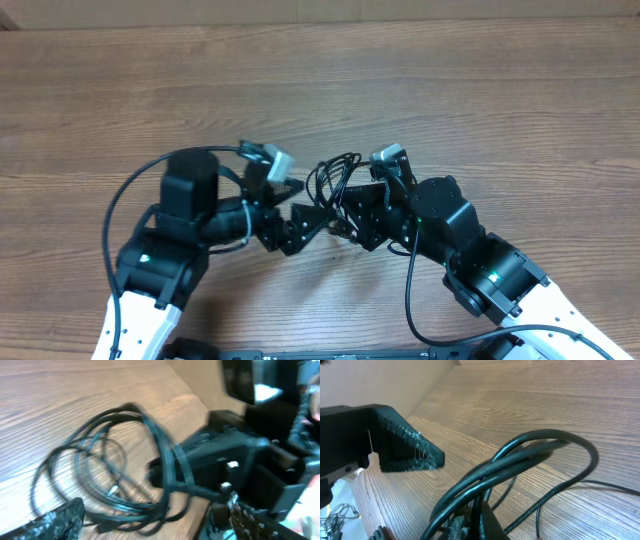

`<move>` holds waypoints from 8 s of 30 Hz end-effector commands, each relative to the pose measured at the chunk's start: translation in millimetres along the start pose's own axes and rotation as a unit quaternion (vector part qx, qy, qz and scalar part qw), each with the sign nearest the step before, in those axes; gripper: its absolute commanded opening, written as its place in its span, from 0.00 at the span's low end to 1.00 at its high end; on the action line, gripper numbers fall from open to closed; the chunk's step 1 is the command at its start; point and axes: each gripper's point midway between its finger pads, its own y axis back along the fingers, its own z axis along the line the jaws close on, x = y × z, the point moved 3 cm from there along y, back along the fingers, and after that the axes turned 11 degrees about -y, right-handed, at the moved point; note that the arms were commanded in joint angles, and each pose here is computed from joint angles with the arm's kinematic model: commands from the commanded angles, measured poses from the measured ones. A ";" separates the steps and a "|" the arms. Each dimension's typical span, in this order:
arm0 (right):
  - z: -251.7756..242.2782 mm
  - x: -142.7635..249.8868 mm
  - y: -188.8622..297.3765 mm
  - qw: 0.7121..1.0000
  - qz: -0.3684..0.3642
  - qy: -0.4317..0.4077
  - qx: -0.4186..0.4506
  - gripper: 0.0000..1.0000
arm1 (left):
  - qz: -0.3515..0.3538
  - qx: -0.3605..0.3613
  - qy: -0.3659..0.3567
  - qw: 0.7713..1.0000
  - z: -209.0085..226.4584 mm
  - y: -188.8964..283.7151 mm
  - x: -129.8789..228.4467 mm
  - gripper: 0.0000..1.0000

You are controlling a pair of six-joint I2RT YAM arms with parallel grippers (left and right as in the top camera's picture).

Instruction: Untangle cables

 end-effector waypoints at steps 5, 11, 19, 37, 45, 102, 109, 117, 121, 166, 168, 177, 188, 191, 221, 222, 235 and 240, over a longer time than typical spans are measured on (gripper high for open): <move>9.2 -13.8 3.4 0.999 -0.026 -0.009 -0.016 0.04 | -0.006 0.026 -0.028 0.999 -4.4 10.6 -0.7 0.94; 7.0 -16.8 3.6 0.999 -0.035 -0.033 -0.008 0.04 | -0.001 0.079 -0.083 0.993 -24.4 6.5 3.0 0.88; 8.8 -16.6 3.6 0.995 -0.033 -0.091 -0.016 0.04 | 0.034 0.039 -0.136 0.989 -21.9 -4.5 15.5 0.87; 26.7 -3.3 4.9 0.993 0.019 -0.088 -0.075 0.04 | 0.022 -0.021 -0.138 0.990 -5.8 -5.4 5.6 0.88; 31.1 -2.5 5.7 0.992 0.025 -0.086 -0.088 0.04 | 0.024 -0.020 -0.132 0.991 -5.5 -5.7 6.6 0.36; -80.0 59.6 30.7 0.950 0.081 -0.169 0.251 1.00 | -0.054 -0.237 -0.074 0.967 22.5 42.5 -24.9 0.04; -20.4 54.7 12.2 0.985 0.138 -0.094 0.051 1.00 | -0.100 -0.164 -0.158 0.969 -12.4 48.5 -45.0 0.04; 14.8 24.3 5.9 0.992 0.084 -0.076 -0.050 1.00 | -0.129 -0.039 -0.204 0.970 -51.5 44.6 -54.1 0.04; 17.8 7.5 4.3 0.995 0.041 -0.076 -0.052 1.00 | -0.162 0.045 -0.220 0.961 -79.9 50.0 -65.7 0.04; -80.1 49.8 28.3 0.936 0.034 -0.241 0.254 1.00 | -0.243 -0.031 -0.103 0.964 -28.5 105.6 -98.3 0.04; -56.6 42.3 16.7 0.962 0.054 -0.202 0.177 1.00 | -0.238 -0.034 -0.099 0.966 -26.7 104.4 -95.9 0.04; 22.3 -3.2 4.3 0.988 0.019 -0.140 -0.061 1.00 | -0.214 -0.029 -0.049 0.975 -20.0 97.4 -84.1 0.04; 15.6 -21.3 -12.8 0.989 -0.031 -0.136 -0.046 1.00 | -0.184 0.064 -0.042 0.980 -57.5 76.6 -79.0 0.05; 5.0 -22.5 -20.7 0.989 -0.042 -0.139 -0.020 1.00 | -0.174 0.090 -0.048 0.979 -70.3 70.4 -76.9 0.04; -176.1 55.2 51.4 0.818 -0.050 -0.249 0.515 1.00 | -0.302 -0.016 -0.093 0.949 -35.9 141.2 -123.8 0.04; -177.3 55.7 51.8 0.817 -0.047 -0.256 0.514 1.00 | -0.305 -0.029 -0.090 0.948 -30.9 145.7 -123.8 0.04; -180.1 54.8 50.4 0.816 -0.044 -0.278 0.505 1.00 | -0.309 -0.085 -0.075 0.944 -6.9 169.5 -117.3 0.04; -174.7 58.9 43.4 0.824 -0.025 -0.294 0.484 1.00 | -0.300 -0.087 -0.055 0.948 0.1 166.0 -111.7 0.04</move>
